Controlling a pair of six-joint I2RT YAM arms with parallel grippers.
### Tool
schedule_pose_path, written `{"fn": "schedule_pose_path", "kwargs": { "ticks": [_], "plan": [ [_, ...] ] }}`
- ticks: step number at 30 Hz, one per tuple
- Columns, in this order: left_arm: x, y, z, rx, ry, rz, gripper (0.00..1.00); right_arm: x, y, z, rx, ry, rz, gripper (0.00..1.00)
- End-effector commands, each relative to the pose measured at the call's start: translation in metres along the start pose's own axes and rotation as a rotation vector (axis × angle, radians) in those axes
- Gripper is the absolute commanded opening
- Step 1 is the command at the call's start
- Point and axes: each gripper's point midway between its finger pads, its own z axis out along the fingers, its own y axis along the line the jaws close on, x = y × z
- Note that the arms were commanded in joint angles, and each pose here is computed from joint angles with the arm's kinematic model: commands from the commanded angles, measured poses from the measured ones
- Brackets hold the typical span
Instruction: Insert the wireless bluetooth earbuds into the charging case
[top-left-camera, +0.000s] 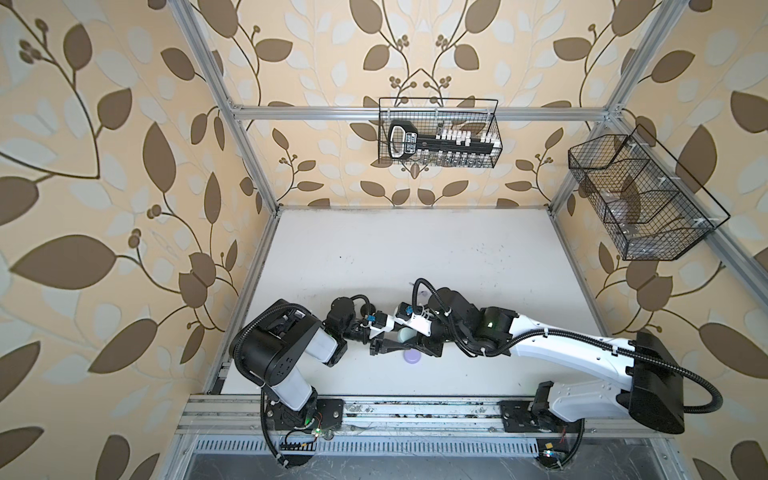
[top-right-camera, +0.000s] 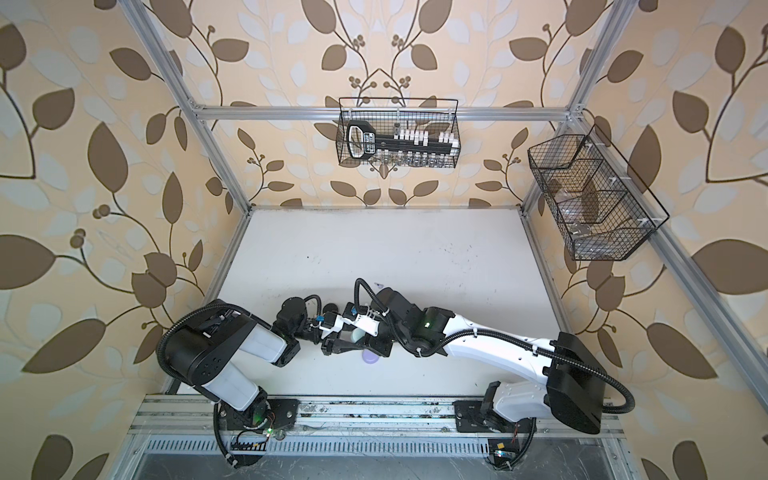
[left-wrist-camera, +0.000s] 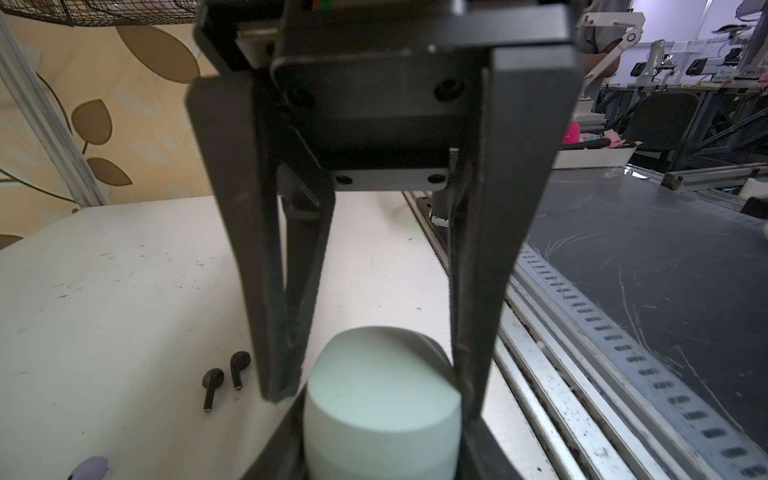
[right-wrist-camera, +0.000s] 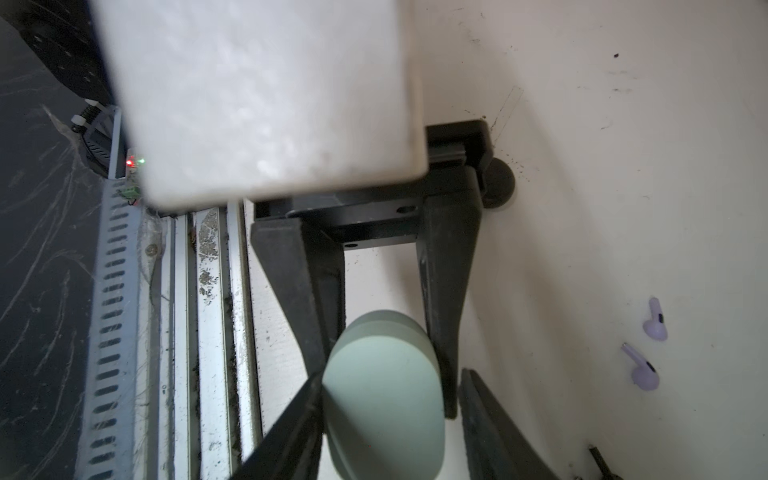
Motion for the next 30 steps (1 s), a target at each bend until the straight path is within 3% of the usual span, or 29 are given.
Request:
{"fn": "schedule_pose_path", "kwargs": {
  "ticks": [1,21,30],
  "plan": [
    [-0.015,-0.004,0.001,0.009,-0.032,0.115,0.14,-0.008,-0.008,-0.007,0.05,-0.054,-0.006,0.54],
    [-0.012,-0.001,-0.001,-0.025,0.003,0.129,0.0,-0.012,-0.036,-0.026,0.213,-0.119,0.032,0.54],
    [-0.013,-0.005,-0.001,0.003,0.045,0.141,0.0,-0.013,-0.048,-0.037,0.279,-0.159,0.061,0.53]
  ]
}}
